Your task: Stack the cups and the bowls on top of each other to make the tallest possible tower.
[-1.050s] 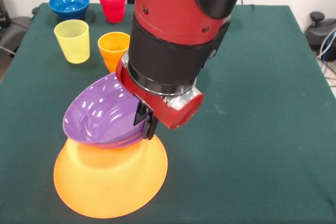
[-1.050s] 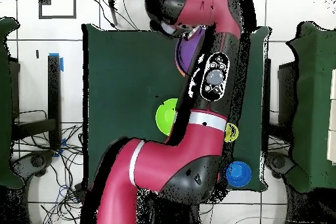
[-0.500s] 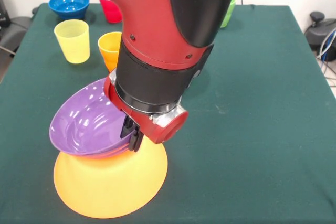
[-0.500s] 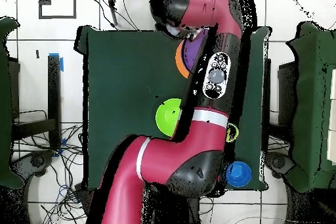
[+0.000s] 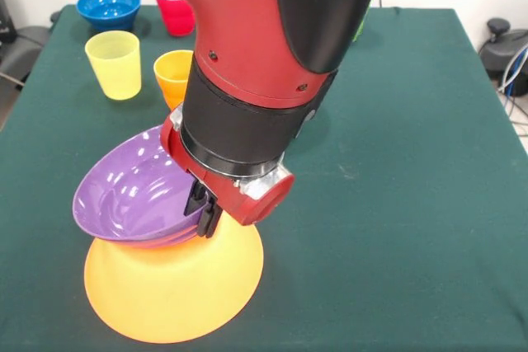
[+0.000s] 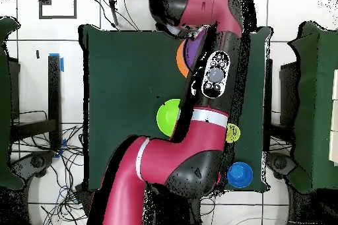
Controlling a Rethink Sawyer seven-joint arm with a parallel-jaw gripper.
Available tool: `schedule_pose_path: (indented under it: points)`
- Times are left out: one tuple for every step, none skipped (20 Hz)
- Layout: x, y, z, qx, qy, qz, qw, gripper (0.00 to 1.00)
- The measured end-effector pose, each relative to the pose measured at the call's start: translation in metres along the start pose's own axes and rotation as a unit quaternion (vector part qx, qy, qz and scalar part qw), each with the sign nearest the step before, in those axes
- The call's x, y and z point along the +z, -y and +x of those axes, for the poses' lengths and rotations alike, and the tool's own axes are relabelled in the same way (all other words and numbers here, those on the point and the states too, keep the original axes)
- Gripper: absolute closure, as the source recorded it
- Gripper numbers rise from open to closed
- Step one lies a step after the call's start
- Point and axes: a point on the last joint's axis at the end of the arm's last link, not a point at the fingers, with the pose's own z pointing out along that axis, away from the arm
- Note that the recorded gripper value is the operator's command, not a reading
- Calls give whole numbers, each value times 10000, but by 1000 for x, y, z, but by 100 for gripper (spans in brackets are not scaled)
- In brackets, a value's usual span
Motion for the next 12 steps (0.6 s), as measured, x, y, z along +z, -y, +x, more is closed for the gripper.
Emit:
schedule_pose_path:
  points:
    - [0, -1, 0, -9, 10, 10, 10000, 100]
    - [2, -1, 1, -24, 19, 33, 10000, 100]
    - [3, -1, 2, -32, 22, 50, 10000, 100]
    - [4, -1, 2, -36, 24, 61, 10000, 100]
    - [4, -1, 2, -41, 25, 72, 10000, 100]
    - [6, -2, 3, -49, 29, 90, 9999, 100]
    - [7, -2, 3, -60, 33, 107, 9999, 100]
    - [9, -3, 5, -80, 43, 128, 9999, 100]
    - [10, -6, 6, -105, 54, 139, 9998, 100]
    - [11, -6, 7, -113, 56, 141, 9998, 100]
    - [11, -8, 8, -124, 58, 144, 9998, 100]
    - [12, -8, 8, -131, 59, 146, 9998, 100]
